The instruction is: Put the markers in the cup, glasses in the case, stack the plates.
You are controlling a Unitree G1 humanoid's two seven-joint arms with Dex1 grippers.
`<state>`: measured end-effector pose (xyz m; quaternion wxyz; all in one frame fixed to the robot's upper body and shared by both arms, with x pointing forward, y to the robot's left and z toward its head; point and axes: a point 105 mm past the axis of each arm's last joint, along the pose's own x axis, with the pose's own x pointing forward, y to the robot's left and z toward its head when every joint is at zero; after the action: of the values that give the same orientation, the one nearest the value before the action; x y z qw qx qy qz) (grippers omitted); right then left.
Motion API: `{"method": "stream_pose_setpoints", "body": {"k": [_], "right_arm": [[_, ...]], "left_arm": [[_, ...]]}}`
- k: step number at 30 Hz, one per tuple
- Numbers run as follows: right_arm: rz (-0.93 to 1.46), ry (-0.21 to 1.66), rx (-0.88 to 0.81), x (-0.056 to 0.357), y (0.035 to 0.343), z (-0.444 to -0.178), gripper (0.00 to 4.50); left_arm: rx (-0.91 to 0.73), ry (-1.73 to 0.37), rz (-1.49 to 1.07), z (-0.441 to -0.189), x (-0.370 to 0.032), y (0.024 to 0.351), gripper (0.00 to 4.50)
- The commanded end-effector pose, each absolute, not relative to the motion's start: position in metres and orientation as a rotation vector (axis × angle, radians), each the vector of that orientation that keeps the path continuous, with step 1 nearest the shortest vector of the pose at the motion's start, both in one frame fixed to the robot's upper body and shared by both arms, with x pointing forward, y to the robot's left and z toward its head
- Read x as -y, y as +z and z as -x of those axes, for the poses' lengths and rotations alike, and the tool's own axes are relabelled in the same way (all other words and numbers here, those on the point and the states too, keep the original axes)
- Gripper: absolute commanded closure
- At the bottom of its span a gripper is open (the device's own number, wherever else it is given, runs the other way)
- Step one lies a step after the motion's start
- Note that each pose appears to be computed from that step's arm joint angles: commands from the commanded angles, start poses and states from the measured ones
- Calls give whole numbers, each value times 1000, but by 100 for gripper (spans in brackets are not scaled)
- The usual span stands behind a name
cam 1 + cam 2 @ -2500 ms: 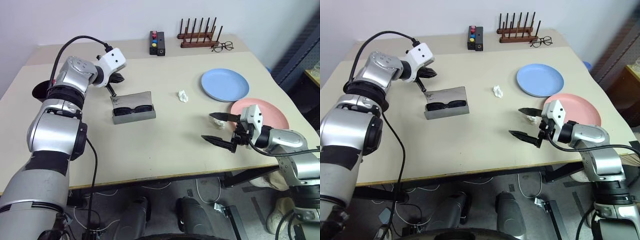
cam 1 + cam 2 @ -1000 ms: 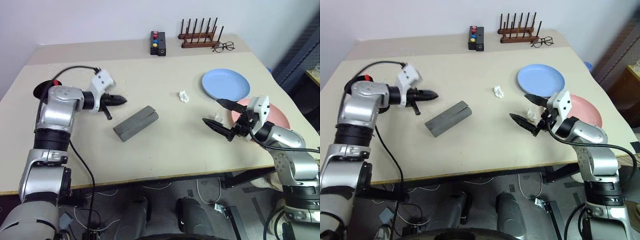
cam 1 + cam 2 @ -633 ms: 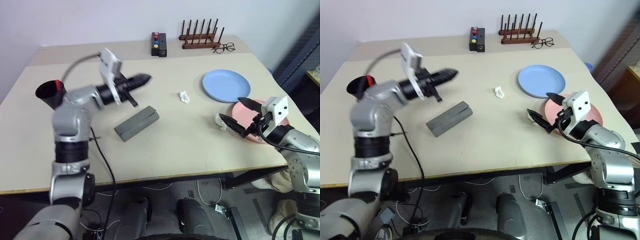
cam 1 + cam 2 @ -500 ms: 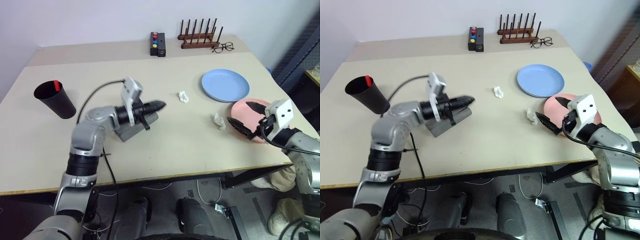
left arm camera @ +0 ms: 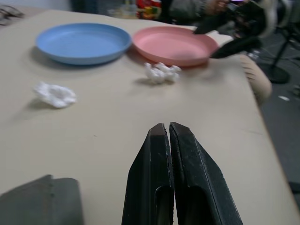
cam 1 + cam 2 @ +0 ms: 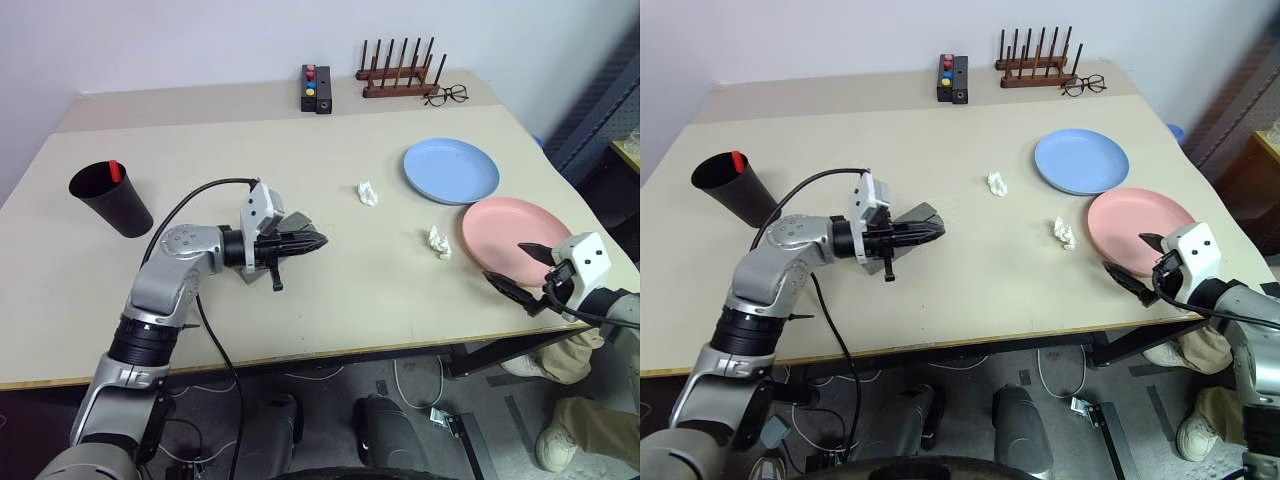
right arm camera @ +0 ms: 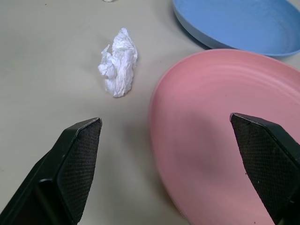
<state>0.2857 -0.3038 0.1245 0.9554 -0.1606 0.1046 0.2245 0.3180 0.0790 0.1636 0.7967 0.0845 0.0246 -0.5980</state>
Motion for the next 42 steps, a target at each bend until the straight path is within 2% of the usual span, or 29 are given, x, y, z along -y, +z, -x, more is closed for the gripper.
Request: {"method": "stream_pose_setpoints", "body": {"k": [1, 7, 12, 15, 22, 33, 36, 42], "right_arm": [[360, 450, -178, 307, 137, -289, 0], [348, 471, -189, 301, 132, -298, 0], [345, 483, -212, 299, 122, -306, 0], [344, 489, -213, 296, 120, -310, 0], [344, 494, -218, 296, 119, -314, 0], [321, 482, -250, 297, 107, -322, 0], [309, 479, -268, 298, 103, -323, 83], [297, 482, -289, 299, 97, -324, 388]], "left_arm": [[-48, -1337, -189, -311, -77, 169, 440], [-92, -1380, -204, -301, -83, 164, 440], [-62, -1327, -219, -311, -85, 168, 440], [-55, -1312, -221, -314, -86, 171, 360], [-81, -1355, -234, -311, -85, 172, 5], [-54, -1423, -302, -306, -83, 182, 5], [-51, -1432, -312, -306, -83, 184, 0], [-48, -1440, -328, -307, -84, 187, 0]]}}
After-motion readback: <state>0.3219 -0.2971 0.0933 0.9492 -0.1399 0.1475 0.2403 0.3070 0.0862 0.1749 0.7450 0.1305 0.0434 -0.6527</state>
